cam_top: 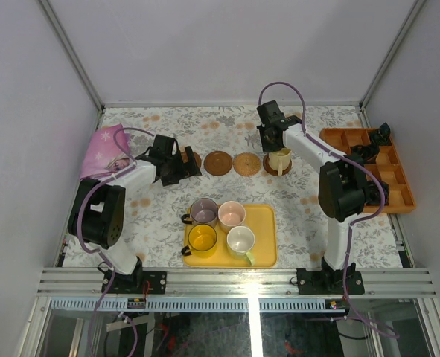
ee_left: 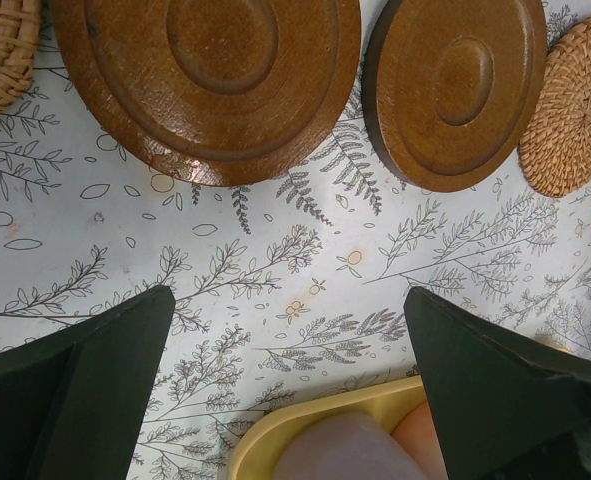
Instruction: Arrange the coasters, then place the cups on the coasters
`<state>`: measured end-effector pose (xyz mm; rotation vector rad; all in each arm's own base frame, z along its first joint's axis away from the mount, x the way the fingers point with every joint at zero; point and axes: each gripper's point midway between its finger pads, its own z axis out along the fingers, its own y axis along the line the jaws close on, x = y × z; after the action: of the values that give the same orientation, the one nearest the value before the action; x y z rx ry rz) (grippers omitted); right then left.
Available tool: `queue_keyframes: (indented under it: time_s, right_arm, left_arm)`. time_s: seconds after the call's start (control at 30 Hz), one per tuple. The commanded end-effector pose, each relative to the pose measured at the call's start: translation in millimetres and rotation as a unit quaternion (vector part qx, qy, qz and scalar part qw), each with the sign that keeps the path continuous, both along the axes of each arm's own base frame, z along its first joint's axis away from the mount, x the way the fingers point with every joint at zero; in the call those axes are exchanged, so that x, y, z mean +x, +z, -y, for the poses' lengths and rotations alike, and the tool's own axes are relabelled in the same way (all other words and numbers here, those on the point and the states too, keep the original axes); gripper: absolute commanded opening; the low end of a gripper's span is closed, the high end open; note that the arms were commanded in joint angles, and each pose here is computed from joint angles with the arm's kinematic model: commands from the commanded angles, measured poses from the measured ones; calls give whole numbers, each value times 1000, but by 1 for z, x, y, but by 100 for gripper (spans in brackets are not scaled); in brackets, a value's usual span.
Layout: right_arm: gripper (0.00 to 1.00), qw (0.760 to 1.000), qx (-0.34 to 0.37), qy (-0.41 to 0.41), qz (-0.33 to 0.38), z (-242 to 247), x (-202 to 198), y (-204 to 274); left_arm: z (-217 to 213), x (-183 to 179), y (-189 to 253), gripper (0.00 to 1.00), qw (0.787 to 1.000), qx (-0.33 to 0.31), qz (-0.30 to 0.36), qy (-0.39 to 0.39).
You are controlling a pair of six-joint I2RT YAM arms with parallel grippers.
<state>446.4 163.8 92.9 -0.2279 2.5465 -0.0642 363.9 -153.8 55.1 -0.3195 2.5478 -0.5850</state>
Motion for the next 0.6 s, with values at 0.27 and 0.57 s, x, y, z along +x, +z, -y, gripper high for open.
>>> queue_keyframes:
  time_s: [0.27, 0.57]
  right_arm:
    - [0, 999, 22, 5, 28, -3, 2, 21]
    - [0, 998, 33, 5, 50, -5, 4, 28]
  left_arm:
    - [4, 11, 4, 100, 1000, -1, 20, -13]
    - [5, 11, 3, 100, 1000, -1, 19, -13]
